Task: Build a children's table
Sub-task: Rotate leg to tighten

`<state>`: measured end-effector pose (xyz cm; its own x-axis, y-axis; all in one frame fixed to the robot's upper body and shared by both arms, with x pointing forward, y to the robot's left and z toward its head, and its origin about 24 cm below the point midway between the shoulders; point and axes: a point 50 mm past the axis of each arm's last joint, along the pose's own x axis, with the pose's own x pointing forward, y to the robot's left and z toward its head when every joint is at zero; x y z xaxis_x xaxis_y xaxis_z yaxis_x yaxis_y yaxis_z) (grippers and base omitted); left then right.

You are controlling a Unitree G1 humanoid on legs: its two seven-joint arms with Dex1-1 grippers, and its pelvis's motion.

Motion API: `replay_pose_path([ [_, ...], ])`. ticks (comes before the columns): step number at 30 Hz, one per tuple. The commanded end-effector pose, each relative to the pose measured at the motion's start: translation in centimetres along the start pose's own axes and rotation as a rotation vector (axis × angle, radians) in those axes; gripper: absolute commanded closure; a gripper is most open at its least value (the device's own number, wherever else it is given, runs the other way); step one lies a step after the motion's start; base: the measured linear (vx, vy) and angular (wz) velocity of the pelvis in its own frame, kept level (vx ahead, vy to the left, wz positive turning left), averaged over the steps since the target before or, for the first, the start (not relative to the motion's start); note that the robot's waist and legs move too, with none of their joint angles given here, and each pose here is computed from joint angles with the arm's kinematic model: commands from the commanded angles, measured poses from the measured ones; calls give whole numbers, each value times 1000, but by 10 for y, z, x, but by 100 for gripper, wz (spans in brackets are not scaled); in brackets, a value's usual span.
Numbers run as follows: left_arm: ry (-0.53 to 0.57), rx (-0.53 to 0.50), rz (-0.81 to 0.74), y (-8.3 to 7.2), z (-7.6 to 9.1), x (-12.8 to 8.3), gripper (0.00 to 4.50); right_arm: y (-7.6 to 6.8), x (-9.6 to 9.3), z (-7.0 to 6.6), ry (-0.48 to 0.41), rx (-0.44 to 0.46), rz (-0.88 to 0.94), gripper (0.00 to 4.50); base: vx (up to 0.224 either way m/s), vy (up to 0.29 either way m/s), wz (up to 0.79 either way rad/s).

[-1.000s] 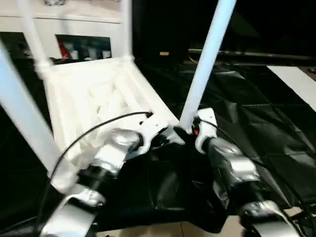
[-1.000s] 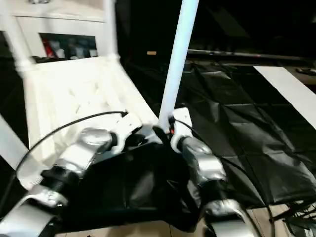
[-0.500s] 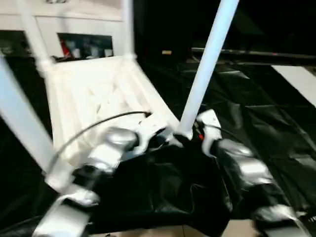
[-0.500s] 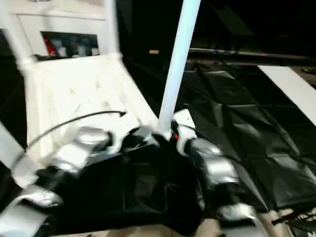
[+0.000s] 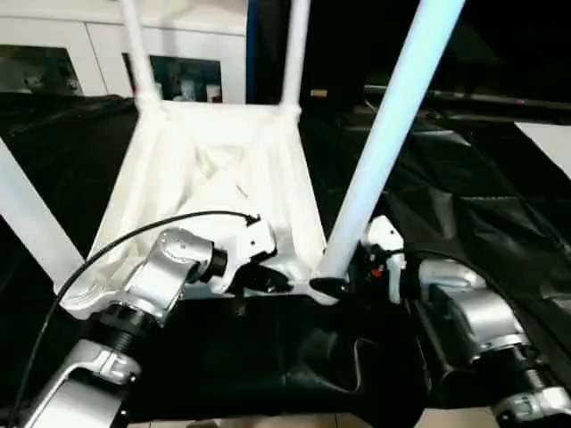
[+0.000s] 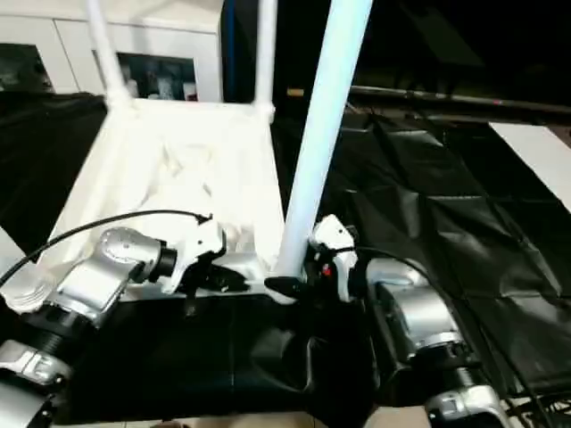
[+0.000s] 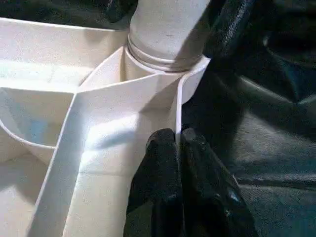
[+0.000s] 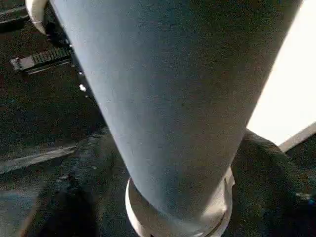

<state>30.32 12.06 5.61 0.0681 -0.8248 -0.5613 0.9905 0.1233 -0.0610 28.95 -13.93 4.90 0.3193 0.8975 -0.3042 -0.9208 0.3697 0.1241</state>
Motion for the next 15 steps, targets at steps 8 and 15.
replay_pose_path([
  [8,-40,15,-98,-11,4,12,450,6,2,0,16,-11,53,176,0,0,0],
  [15,-40,16,-84,-9,4,11,450,6,2,-1,19,-9,58,221,0,0,0],
])
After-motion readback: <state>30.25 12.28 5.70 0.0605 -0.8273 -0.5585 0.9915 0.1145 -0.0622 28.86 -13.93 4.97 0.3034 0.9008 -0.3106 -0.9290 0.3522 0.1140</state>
